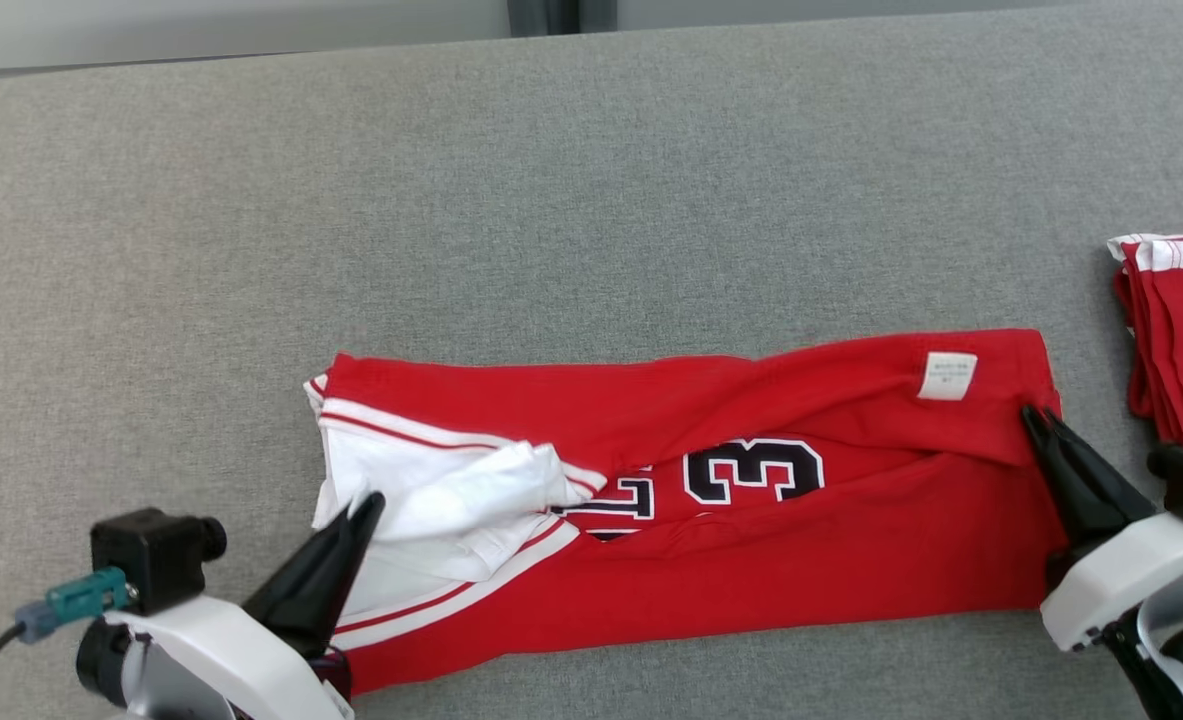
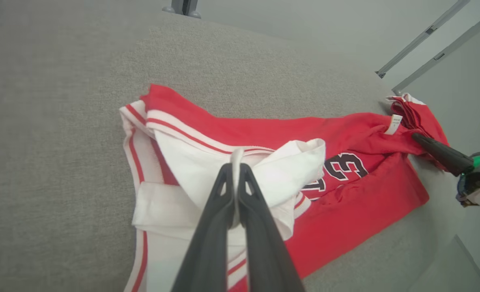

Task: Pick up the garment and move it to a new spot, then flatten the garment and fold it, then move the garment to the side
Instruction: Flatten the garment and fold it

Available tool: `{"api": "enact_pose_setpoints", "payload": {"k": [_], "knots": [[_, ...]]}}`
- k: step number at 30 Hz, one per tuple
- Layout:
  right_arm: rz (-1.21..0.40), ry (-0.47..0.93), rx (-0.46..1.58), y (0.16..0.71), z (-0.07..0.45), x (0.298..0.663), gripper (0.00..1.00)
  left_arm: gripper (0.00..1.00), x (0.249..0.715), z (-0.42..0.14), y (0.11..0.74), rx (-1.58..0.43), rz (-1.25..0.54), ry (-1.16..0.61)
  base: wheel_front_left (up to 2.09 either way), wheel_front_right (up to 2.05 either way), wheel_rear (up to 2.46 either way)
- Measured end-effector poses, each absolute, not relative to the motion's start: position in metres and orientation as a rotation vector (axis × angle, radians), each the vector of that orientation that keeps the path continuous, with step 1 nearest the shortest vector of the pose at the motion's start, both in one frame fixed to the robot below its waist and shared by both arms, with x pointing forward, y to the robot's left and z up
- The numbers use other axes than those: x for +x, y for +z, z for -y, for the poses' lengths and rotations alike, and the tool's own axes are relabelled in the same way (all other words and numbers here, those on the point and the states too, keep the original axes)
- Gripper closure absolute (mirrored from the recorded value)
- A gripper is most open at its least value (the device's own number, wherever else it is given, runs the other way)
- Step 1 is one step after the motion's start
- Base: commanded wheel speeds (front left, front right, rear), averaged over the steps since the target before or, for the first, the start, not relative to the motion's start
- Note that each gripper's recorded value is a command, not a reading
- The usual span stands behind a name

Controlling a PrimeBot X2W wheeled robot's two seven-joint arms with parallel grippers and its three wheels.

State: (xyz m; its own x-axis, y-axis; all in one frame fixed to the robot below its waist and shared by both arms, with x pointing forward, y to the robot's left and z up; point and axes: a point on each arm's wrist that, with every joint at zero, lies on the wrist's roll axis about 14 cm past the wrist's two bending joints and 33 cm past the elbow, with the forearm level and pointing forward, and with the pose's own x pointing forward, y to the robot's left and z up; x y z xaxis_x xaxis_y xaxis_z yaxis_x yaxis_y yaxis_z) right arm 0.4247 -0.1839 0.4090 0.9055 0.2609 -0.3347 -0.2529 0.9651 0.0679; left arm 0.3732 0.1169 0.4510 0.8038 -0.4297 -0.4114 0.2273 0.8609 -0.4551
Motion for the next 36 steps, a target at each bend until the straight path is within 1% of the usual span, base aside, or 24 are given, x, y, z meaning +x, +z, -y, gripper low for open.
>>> {"api": "enact_pose_setpoints", "payload": {"k": [1, 2, 3, 4, 5, 8, 11, 19, 23, 26, 29, 36], "knots": [[-0.367, 0.255, 0.038, 0.405, 0.185, 0.419, 0.96, 1.0, 0.365, -0.116, 0.444, -0.43, -0.562, -0.348, 0.0, 0.0, 0.0], [-0.377, 0.252, 0.048, 0.403, 0.185, 0.415, 0.83, 0.85, 0.362, -0.116, 0.441, -0.446, -0.576, -0.344, 0.0, 0.0, 0.0], [-0.383, 0.239, 0.07, 0.401, 0.185, 0.41, 0.52, 0.36, 0.359, -0.115, 0.438, -0.462, -0.585, -0.333, 0.0, 0.0, 0.0], [-0.388, 0.231, 0.085, 0.4, 0.185, 0.407, 0.13, 0.0, 0.358, -0.116, 0.436, -0.47, -0.584, -0.326, 0.0, 0.0, 0.0], [-0.392, 0.222, 0.094, 0.399, 0.187, 0.403, 0.0, 0.0, 0.357, -0.117, 0.435, -0.471, -0.581, -0.319, 0.0, 0.0, 0.0], [-0.378, 0.185, 0.13, 0.401, 0.192, 0.394, 0.0, 0.0, 0.36, -0.124, 0.439, -0.489, -0.529, -0.277, 0.0, 0.0, 0.0], [-0.337, 0.144, 0.169, 0.411, 0.197, 0.386, 0.0, 0.0, 0.371, -0.133, 0.456, -0.495, -0.418, -0.24, 0.0, 0.0, 0.0], [-0.038, 0.006, 0.241, 0.484, 0.215, 0.396, 0.0, 0.0, 0.399, -0.161, 0.518, -0.422, -0.115, -0.136, 0.0, 0.0, 0.0], [0.065, 0.002, 0.214, 0.517, 0.211, 0.403, 0.0, 0.0, 0.41, -0.18, 0.558, -0.396, 0.059, -0.04, 0.0, 0.0, 0.0], [0.103, 0.013, 0.2, 0.531, 0.206, 0.406, 0.0, 0.0, 0.412, -0.188, 0.585, -0.37, 0.178, -0.007, 0.0, 0.0, 0.0], [0.109, 0.021, 0.189, 0.535, 0.201, 0.408, 0.0, 0.0, 0.412, -0.193, 0.588, -0.323, 0.212, -0.008, 0.0, 0.0, 0.0], [0.033, 0.032, 0.162, 0.515, 0.195, 0.407, 0.0, 0.0, 0.408, -0.206, 0.564, -0.203, 0.18, -0.02, 0.0, 0.0, 0.0]]}}
